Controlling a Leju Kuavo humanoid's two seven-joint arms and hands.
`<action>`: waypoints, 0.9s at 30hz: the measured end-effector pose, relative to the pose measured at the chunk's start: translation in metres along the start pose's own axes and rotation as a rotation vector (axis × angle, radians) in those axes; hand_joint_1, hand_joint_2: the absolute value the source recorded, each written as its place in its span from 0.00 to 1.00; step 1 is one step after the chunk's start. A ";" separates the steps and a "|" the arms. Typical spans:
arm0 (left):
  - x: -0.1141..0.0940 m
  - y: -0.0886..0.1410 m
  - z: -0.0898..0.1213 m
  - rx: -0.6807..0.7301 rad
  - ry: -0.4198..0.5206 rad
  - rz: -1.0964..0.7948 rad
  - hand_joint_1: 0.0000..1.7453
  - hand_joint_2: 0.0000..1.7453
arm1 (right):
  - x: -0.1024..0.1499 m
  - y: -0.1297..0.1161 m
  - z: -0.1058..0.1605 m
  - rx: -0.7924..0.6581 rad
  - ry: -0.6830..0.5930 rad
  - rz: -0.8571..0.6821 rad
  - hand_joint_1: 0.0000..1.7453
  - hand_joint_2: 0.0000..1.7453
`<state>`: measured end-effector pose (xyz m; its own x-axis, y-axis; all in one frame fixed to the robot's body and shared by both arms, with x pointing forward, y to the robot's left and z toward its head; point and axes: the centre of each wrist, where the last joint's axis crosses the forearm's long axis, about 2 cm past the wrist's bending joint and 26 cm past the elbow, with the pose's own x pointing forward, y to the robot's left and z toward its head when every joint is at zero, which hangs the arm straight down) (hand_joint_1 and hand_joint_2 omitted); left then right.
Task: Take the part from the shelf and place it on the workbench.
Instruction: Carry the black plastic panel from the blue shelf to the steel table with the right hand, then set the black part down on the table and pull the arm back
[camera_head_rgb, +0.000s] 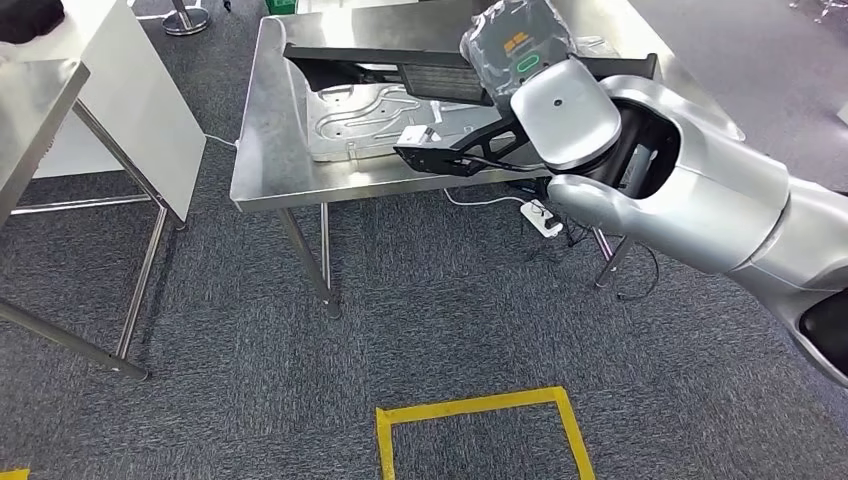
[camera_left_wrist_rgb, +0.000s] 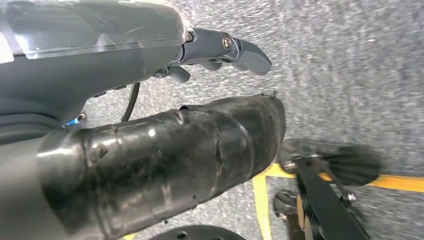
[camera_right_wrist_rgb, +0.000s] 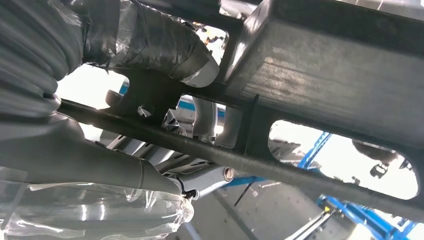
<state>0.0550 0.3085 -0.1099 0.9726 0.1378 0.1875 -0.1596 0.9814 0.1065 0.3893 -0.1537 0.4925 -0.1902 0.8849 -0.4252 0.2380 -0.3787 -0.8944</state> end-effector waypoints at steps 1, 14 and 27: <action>0.000 0.001 0.000 0.002 0.000 0.000 0.00 0.00 | 0.000 -0.001 0.000 -0.003 0.000 -0.001 1.00 1.00; 0.002 0.003 0.000 0.009 -0.003 -0.001 0.00 0.00 | -0.007 0.005 0.002 0.009 0.005 -0.009 1.00 1.00; 0.003 0.004 0.000 0.012 0.001 -0.009 0.00 0.00 | -0.011 0.013 0.004 0.028 0.002 -0.021 1.00 1.00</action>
<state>0.0569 0.3127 -0.1095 0.9741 0.1290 0.1858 -0.1527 0.9810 0.1198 0.3903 -0.1700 0.4849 -0.1930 0.8930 -0.4065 0.2074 -0.3678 -0.9065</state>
